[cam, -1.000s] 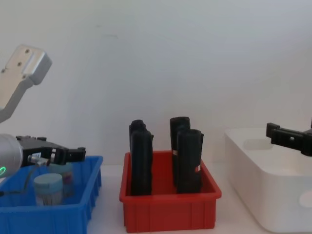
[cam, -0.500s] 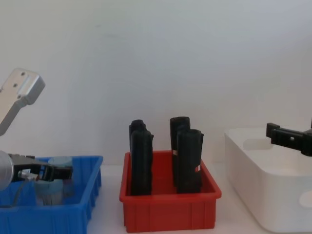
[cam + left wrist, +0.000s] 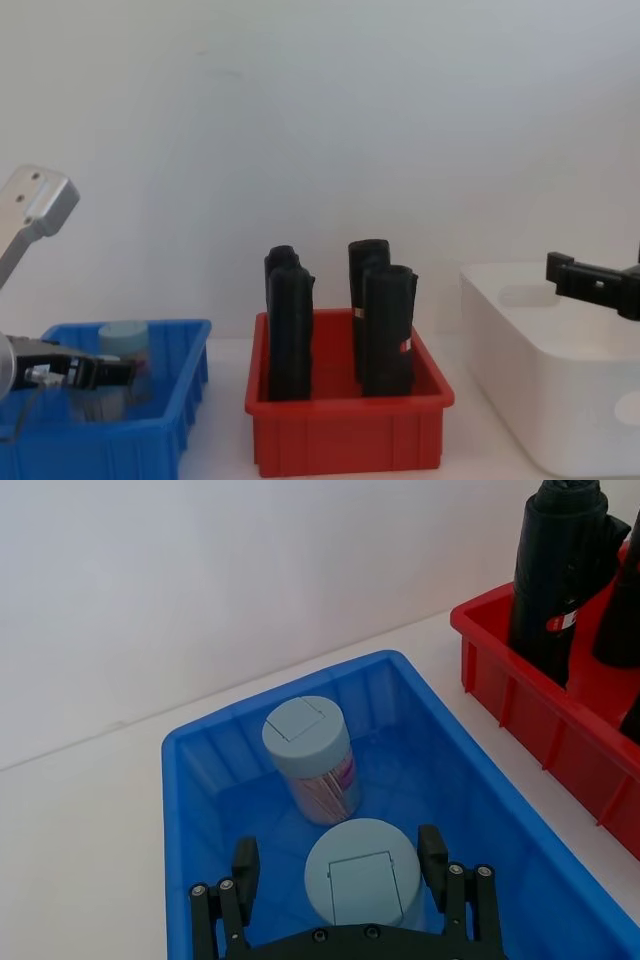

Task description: Pick the cotton swabs from the blue box and place them into the white box.

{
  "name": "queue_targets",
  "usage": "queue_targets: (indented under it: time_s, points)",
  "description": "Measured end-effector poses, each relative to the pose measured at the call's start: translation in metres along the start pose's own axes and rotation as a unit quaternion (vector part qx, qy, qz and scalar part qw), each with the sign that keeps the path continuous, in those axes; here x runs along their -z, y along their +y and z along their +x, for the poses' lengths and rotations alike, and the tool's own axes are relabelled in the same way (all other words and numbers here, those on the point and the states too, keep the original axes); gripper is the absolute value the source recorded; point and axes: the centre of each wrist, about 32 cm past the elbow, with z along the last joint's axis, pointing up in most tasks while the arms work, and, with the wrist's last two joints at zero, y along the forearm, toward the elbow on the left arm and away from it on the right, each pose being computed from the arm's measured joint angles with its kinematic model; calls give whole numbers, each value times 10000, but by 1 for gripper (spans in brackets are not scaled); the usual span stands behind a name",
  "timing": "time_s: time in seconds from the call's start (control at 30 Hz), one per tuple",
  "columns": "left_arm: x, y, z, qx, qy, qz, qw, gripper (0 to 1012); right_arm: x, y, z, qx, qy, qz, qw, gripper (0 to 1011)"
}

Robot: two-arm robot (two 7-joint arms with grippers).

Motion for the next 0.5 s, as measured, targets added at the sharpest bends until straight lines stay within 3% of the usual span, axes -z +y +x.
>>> queue_targets:
  time_s: [0.5]
  points:
    - [70, -73, 89, 216, 323, 11, 9992, 1000, 0, 0, 0, 0, 0, 0, 10000, 1002]
